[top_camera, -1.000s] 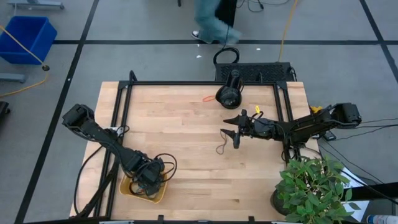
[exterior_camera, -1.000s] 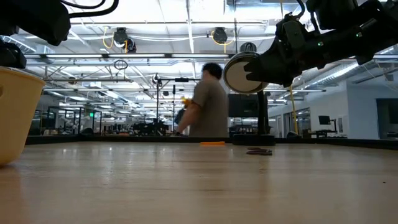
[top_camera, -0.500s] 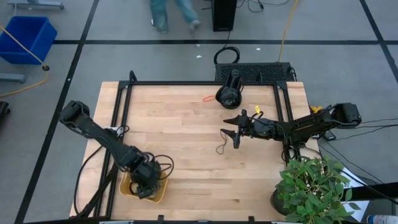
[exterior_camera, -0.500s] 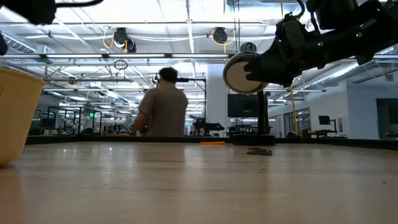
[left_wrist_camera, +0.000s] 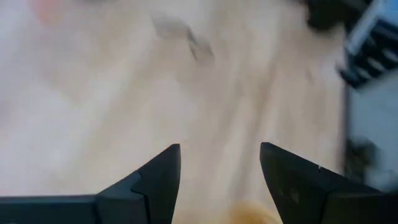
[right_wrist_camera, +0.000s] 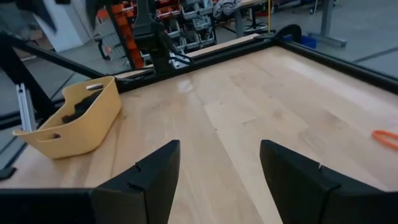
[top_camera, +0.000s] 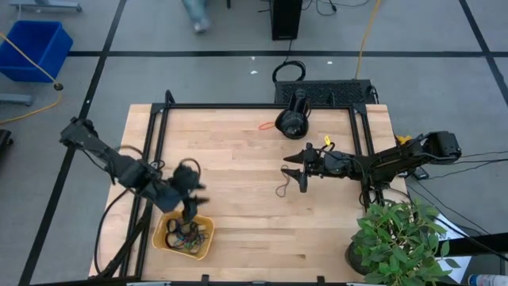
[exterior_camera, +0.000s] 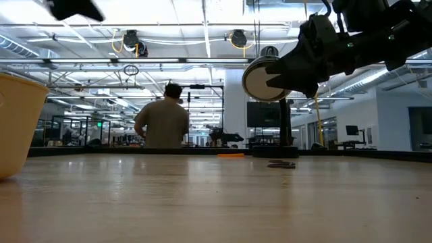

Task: Pick and place rubber bands into bin
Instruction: Put the purple rubberband into the yellow bin

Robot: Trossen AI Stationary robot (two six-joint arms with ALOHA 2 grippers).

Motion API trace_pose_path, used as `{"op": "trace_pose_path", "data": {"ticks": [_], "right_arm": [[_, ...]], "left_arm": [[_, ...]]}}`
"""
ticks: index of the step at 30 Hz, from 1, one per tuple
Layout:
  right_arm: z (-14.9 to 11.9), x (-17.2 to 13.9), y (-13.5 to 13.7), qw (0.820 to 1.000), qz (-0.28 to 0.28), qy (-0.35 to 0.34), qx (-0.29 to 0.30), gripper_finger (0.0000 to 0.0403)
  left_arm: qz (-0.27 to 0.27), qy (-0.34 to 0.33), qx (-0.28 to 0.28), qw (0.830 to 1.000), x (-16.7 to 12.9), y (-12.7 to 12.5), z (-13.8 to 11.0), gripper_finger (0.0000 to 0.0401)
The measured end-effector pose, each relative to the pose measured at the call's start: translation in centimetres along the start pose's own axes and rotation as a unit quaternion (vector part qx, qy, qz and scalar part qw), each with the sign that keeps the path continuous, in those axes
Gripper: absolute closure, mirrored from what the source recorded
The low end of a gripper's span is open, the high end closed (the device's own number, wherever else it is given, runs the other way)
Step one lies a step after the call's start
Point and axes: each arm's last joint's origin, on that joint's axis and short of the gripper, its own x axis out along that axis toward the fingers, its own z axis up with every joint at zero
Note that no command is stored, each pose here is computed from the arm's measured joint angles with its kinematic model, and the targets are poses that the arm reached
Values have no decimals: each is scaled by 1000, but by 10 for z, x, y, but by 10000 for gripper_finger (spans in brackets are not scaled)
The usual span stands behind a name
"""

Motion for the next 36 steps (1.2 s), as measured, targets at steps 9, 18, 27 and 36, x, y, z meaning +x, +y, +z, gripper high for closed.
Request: {"op": "trace_pose_path", "data": {"ticks": [9, 18, 27, 36], "right_arm": [[-1, 0, -3, 999, -13, 4, 30, 189], [7, 9, 8, 991, -31, 118, -53, 190], [29, 8, 12, 964, -128, 233, -3, 191], [6, 20, 17, 946, -158, 272, 72, 204]], "left_arm": [[110, -121, 54, 985, 4, 25, 33, 173], [63, -63, 117, 989, 16, 49, 54, 173], [-1, -108, 128, 986, 36, 76, 53, 173], [-44, -191, 91, 976, 61, 106, 26, 173]]}}
